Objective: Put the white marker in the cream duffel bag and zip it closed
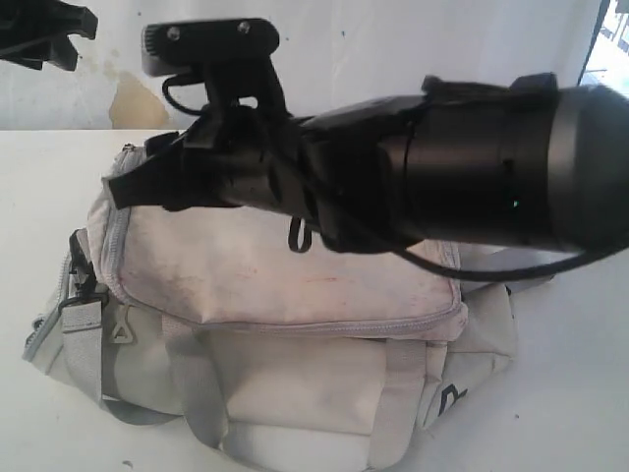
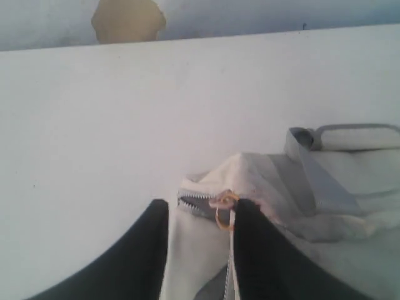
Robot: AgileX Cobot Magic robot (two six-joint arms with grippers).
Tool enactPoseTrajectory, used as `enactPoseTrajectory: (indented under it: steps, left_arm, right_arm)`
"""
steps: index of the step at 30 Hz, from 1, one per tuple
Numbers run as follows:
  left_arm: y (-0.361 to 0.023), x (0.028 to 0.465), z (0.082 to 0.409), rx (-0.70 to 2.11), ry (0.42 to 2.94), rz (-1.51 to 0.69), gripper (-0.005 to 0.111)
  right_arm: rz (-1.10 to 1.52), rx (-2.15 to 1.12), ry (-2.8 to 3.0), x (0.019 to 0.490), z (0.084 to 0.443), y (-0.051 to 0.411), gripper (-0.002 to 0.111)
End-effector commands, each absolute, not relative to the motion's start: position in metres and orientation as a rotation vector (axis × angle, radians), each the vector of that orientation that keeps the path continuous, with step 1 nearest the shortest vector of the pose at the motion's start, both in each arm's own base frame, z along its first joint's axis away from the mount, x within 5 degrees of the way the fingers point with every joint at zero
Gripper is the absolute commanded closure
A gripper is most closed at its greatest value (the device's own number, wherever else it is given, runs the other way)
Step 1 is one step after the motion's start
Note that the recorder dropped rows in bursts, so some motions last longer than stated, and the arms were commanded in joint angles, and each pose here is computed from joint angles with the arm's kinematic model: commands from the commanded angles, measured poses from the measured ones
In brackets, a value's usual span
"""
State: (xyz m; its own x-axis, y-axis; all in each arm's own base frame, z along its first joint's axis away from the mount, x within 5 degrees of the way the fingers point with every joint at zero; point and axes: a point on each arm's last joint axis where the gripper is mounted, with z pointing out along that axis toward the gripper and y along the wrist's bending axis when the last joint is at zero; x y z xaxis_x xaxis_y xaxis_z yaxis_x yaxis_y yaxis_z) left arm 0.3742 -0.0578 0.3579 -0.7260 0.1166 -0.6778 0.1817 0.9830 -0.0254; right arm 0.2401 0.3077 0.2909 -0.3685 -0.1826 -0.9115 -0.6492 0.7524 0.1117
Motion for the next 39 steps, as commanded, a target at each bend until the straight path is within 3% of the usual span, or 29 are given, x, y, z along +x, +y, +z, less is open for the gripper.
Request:
enactPoseTrajectory:
  steps: [1, 5, 12, 16, 21, 26, 30, 35, 39]
  left_arm:
    - [-0.054, 0.354, 0.375, 0.208, 2.426, -0.107, 0.084]
    - [-0.052, 0.342, 0.387, 0.209, 2.418, -0.108, 0.092]
    - [-0.050, 0.326, 0.401, 0.211, 2.405, -0.109, 0.095]
    - [-0.050, 0.322, 0.402, 0.214, 2.427, -0.109, 0.095]
    - [-0.049, 0.318, 0.401, 0.219, 2.466, -0.107, 0.095]
    - [-0.049, 0.316, 0.399, 0.223, 2.496, -0.107, 0.095]
    - [-0.049, 0.316, 0.399, 0.226, 2.496, -0.106, 0.094]
    - [-0.049, 0.318, 0.400, 0.223, 2.472, -0.106, 0.094]
    - [-0.048, 0.318, 0.400, 0.227, 2.474, -0.090, 0.094]
  right_arm:
    - [0.443, -0.763, 1.786, 0.261, 0.310, 0.293, 0.059]
    - [0.029, -0.948, 1.656, 0.279, 0.317, 0.275, 0.067]
    - [-0.682, -0.456, 1.845, 0.314, 0.326, 0.186, 0.079]
    - [-0.811, -0.298, 1.928, 0.326, 0.322, 0.148, 0.080]
    - [-0.830, -0.310, 1.959, 0.331, 0.310, 0.134, 0.080]
    - [-0.716, -0.413, 1.958, 0.332, 0.300, 0.144, 0.080]
    - [-0.444, -0.238, 1.953, 0.329, 0.303, 0.154, 0.080]
    - [0.316, -0.002, 1.937, 0.322, 0.317, 0.187, 0.080]
    - [0.973, -0.336, 1.902, 0.297, 0.329, 0.229, 0.080]
